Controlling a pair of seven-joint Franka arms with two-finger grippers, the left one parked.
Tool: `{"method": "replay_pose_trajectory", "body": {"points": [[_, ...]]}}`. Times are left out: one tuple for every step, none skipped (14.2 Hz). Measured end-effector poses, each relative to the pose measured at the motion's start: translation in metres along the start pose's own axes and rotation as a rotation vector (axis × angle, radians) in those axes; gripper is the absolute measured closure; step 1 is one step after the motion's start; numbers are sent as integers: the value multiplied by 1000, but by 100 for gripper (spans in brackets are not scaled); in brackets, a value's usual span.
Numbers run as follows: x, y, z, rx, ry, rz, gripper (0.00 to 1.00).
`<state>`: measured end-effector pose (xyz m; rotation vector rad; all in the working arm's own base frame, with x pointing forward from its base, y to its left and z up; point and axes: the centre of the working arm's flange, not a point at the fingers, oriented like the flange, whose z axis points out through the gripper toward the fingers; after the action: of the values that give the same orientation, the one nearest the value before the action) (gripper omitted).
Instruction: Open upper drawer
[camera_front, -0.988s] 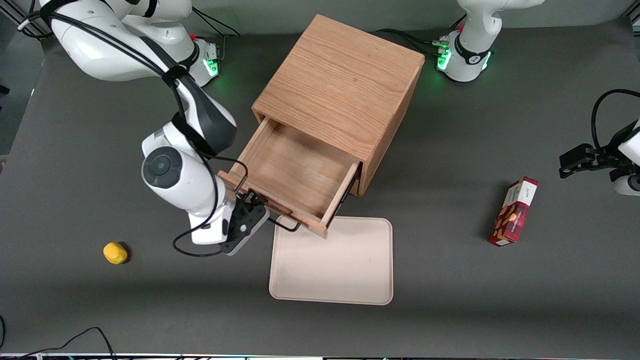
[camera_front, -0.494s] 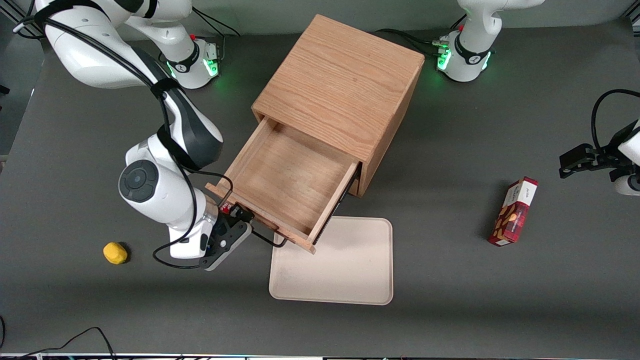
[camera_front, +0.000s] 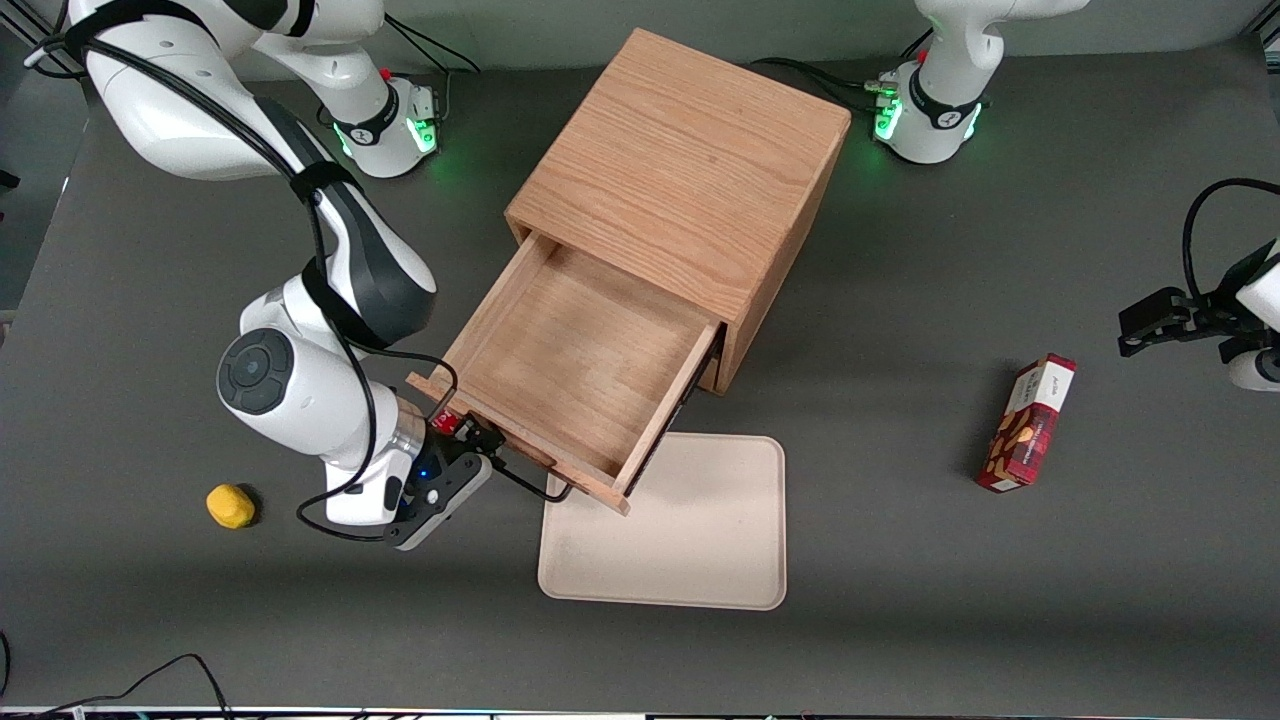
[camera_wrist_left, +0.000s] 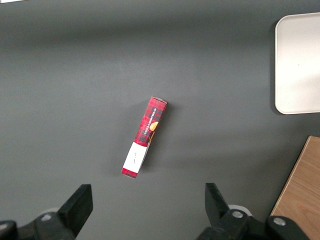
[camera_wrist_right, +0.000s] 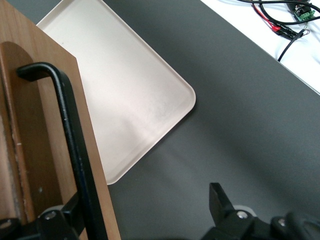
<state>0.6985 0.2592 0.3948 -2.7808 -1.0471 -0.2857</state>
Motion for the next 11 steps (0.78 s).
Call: {"method": "replay_pose_trajectory", "body": {"points": [[0,1,0,9,3,9,0],[-1,2,0,24,7,22,0],[-1,3,-1,42,11,38,0],[-2,4,-2,63,6,52,0],[-2,3,-4,87,-3,65,0],[-3,2,-6,102,-14,71,0],[-4,2,-8,109,-29,71,0],[-5,1,-10,117,-50,70,0],[-6,0,-16,123,-67,68,0],[-6,2,-26,123,-76,69,0],[-7,8,-46,113,-70,75,0]]}}
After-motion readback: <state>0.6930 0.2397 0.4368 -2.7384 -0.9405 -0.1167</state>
